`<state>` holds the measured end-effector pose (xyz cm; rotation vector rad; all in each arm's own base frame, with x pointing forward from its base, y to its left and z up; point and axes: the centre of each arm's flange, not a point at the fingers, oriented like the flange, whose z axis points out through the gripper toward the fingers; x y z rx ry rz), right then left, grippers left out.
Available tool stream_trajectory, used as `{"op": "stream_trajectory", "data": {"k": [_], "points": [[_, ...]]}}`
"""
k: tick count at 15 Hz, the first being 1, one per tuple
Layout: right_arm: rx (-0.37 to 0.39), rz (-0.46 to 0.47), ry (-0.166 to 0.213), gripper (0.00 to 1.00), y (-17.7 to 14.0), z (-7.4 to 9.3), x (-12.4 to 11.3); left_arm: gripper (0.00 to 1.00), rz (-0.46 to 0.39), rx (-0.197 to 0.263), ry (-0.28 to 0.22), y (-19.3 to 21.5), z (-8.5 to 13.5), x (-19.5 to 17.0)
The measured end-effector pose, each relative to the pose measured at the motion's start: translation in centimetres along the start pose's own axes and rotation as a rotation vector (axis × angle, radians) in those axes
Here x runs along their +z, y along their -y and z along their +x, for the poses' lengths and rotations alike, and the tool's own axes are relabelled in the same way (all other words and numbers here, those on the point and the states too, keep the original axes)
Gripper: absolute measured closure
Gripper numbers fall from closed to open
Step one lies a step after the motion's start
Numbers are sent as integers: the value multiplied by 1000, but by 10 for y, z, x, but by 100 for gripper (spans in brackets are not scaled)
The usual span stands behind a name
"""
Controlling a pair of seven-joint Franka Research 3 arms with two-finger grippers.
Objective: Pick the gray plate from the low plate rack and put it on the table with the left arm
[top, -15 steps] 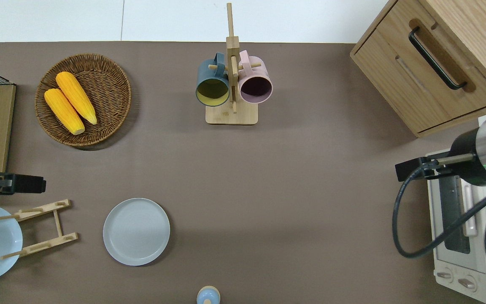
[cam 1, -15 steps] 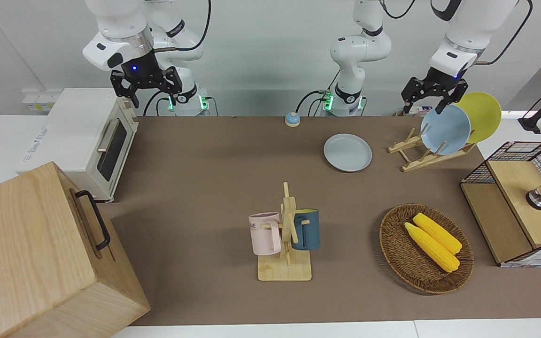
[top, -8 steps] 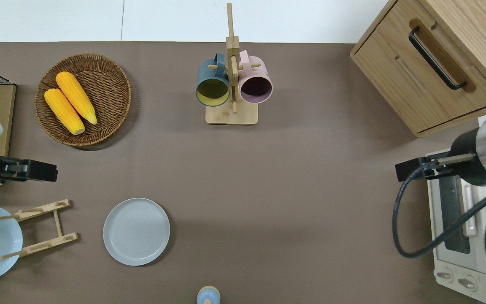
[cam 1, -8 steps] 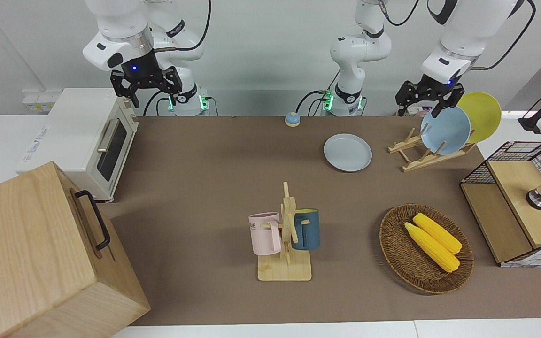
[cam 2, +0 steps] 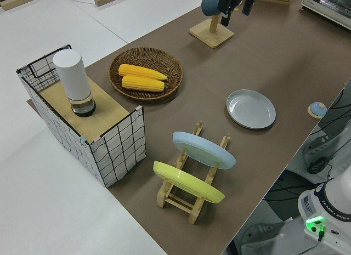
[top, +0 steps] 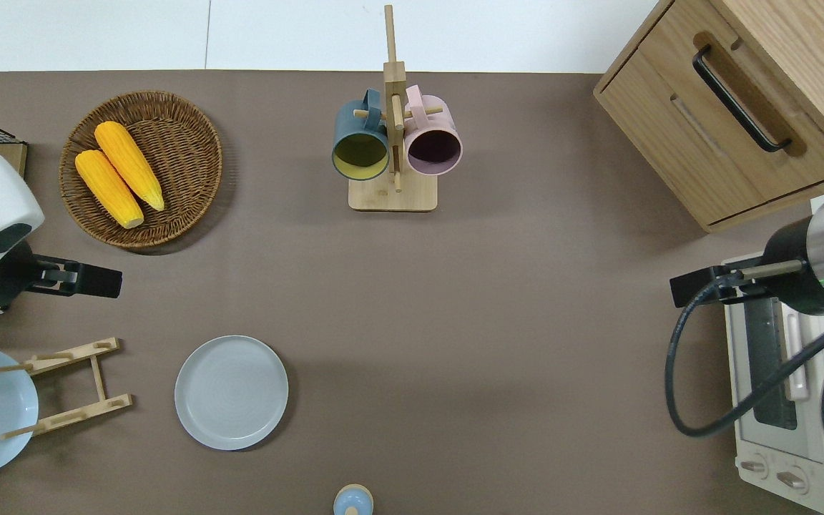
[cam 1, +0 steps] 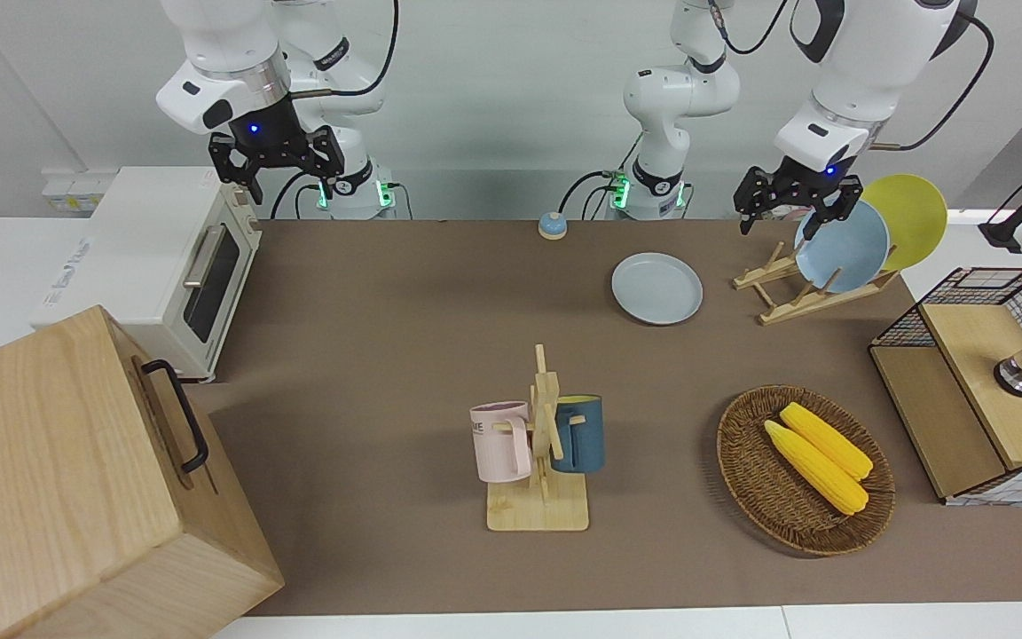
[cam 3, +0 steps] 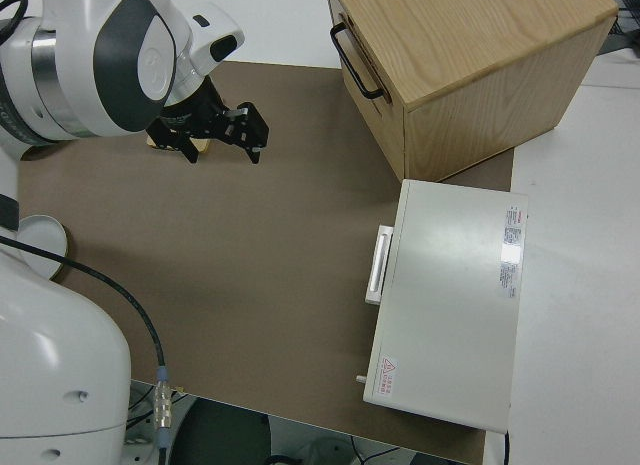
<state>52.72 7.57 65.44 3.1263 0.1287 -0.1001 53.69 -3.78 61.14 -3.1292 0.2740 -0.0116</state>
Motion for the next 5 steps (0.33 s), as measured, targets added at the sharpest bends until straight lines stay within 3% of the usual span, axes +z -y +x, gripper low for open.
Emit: {"op": "stream_trajectory", "data": {"k": [5], "points": [[0, 0, 0, 1, 0, 0, 0, 0, -1, -8, 4, 3, -1, 4]]}}
